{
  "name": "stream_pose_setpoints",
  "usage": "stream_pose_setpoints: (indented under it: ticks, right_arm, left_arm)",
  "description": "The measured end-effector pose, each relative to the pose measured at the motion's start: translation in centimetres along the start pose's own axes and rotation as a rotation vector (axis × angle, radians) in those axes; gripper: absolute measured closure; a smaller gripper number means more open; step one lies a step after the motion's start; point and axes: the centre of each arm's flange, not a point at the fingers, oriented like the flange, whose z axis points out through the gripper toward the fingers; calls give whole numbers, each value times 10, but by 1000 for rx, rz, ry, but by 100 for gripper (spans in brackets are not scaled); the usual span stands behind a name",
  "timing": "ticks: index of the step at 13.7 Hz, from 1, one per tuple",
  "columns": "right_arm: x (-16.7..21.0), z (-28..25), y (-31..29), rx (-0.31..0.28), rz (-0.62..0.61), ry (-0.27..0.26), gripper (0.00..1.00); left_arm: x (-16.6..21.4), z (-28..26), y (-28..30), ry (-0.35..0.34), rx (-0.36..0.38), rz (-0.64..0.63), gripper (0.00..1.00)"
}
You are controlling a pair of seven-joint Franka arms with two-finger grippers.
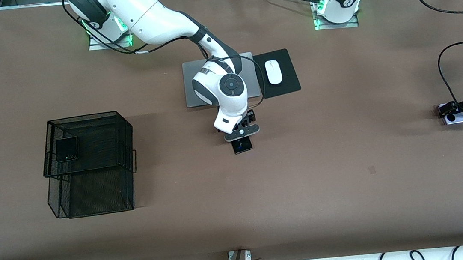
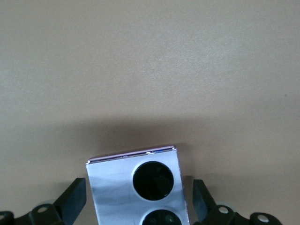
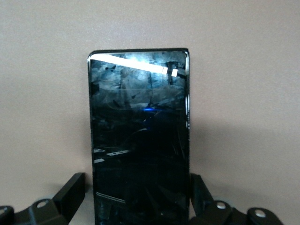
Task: Place phones with both arms
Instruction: 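Grasp the slab phone with the right gripper while the left grasps the white phone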
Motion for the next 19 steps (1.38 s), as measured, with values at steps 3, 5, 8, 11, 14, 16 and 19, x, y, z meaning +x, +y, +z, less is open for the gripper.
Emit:
stream_pose_setpoints:
  ticks: [3, 5, 8, 11, 14, 16, 19]
  right_arm:
    - [2, -4, 1, 3, 12, 6, 21]
    - [3, -4, 1, 3, 13, 6, 21]
    - [4, -6, 1, 6, 14, 10, 21]
    - [11, -34, 5, -13, 26, -5, 21]
    - [24, -95, 18, -27, 49, -7, 21]
    - [30, -143, 31, -32, 69, -3, 21]
    - [42, -215, 79, -52, 132, -9, 21]
  left_arm:
    - [-6, 9, -6, -7, -10, -14, 0]
    - [-7, 12, -7, -8, -12, -17, 0]
    - [-4, 9, -8, -1, -9, -13, 16]
    - [2, 6, -6, 8, -8, -7, 16]
    - [23, -15, 5, -2, -14, 23, 16]
    - [48, -45, 20, -53, -20, 63, 16]
    - [91, -97, 59, -137, -23, 119, 16]
